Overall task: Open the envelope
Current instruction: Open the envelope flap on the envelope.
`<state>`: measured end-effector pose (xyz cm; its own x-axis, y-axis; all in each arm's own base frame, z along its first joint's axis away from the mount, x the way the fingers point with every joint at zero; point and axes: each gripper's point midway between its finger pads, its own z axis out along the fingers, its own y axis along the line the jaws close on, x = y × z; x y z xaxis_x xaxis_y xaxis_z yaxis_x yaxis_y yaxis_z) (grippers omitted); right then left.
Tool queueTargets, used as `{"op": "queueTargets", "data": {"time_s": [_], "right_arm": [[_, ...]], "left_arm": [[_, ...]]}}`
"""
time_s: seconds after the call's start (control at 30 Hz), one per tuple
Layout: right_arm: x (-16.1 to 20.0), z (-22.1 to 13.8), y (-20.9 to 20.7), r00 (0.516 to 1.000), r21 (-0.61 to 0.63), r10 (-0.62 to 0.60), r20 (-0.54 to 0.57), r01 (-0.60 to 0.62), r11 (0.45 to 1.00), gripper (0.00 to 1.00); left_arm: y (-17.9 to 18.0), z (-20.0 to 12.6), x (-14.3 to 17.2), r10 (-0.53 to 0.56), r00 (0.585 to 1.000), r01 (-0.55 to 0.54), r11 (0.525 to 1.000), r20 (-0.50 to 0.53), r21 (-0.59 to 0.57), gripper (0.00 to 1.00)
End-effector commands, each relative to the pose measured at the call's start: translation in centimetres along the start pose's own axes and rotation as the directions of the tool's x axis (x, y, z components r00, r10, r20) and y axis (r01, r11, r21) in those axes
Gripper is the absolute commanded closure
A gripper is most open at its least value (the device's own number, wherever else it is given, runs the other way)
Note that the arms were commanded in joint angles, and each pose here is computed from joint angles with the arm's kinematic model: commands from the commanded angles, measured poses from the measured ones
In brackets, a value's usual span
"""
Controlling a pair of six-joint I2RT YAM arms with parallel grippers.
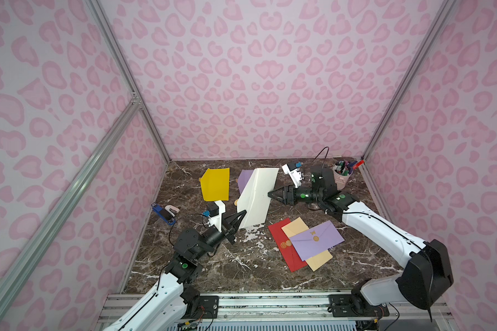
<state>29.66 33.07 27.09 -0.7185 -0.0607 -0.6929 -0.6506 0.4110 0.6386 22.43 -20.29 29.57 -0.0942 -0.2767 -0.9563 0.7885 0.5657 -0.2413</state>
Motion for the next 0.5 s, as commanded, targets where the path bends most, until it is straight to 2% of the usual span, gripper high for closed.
{"op": "queueTargets", "data": {"time_s": [0.0,0.3,0.37,0.47], "right_arm": [[-0.5,1.5,0.3,1.0,-0.004,-0.011,0.018,0.012,1.0,0.49],[-0.4,4.8,2.4,0.999,-0.065,-0.039,-0.024,0.037,0.997,0.49],[-0.5,4.6,1.7,0.999,-0.013,-0.039,-0.021,0.039,0.999,0.49],[-1.0,2.8,-0.3,0.999,0.148,-0.05,0.017,0.047,0.988,0.49]], "left_arm": [[-1.1,0.2,-1.3,-0.004,0.999,0.001,0.998,0.046,0.061,0.96],[-0.7,0.6,-1.0,-0.017,0.999,0.014,0.998,0.041,0.055,0.96],[-0.1,0.8,-1.2,-0.017,0.999,0.016,1.0,0.044,0.015,0.96],[1.7,1.3,-1.8,-0.014,0.999,0.018,0.996,0.045,-0.084,0.96]]}}
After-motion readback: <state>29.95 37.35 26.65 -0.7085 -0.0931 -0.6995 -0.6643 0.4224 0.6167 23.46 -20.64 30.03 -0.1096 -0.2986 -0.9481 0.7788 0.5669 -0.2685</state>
